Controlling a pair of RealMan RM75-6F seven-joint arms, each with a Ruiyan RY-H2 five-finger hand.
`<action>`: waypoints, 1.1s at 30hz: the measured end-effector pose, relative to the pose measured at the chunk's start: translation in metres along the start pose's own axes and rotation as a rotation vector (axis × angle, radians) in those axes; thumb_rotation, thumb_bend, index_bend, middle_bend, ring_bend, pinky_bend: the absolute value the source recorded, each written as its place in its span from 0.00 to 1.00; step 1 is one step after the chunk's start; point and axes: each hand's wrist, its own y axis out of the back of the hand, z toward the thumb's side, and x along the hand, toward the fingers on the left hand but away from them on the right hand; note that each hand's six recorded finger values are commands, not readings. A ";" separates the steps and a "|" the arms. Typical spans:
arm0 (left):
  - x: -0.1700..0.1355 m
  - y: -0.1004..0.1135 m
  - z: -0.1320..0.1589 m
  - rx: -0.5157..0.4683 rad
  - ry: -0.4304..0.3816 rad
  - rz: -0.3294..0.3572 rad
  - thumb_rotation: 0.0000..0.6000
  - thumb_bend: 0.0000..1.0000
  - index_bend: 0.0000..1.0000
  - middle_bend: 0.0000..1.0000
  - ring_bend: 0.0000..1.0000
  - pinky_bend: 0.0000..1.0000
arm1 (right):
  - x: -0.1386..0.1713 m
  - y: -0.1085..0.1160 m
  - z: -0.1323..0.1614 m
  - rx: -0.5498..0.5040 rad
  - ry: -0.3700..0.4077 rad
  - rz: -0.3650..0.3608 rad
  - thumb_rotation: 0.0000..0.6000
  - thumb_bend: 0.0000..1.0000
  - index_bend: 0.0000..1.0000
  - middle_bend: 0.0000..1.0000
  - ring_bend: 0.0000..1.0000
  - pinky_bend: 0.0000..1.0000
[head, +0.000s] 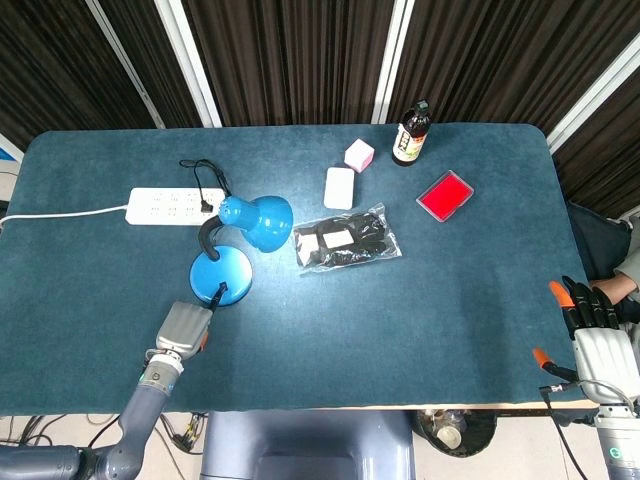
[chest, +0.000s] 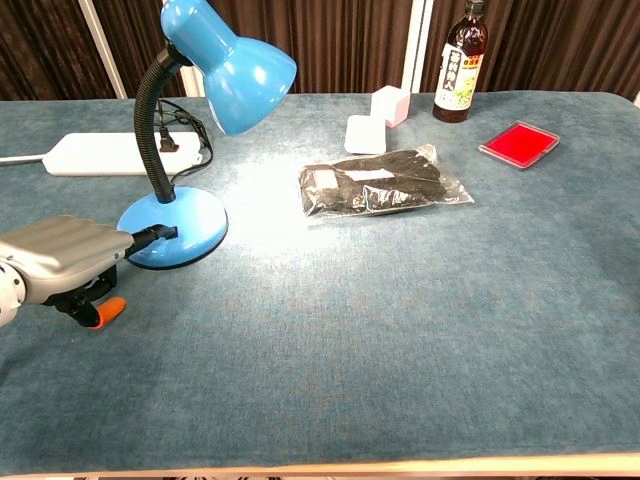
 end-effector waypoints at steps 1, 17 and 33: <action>0.000 -0.001 0.000 0.000 0.001 -0.001 1.00 0.48 0.00 0.87 0.91 0.90 | 0.000 0.000 0.000 0.000 0.001 0.000 1.00 0.25 0.00 0.00 0.00 0.00; -0.014 0.072 -0.017 -0.055 -0.033 0.329 1.00 0.15 0.00 0.03 0.12 0.24 | 0.000 0.002 0.000 0.006 0.004 -0.005 1.00 0.25 0.00 0.00 0.00 0.00; -0.128 0.046 -0.152 -0.066 0.129 0.421 1.00 0.10 0.00 0.00 0.00 0.02 | -0.002 -0.003 0.003 0.039 0.012 0.000 1.00 0.25 0.00 0.00 0.00 0.00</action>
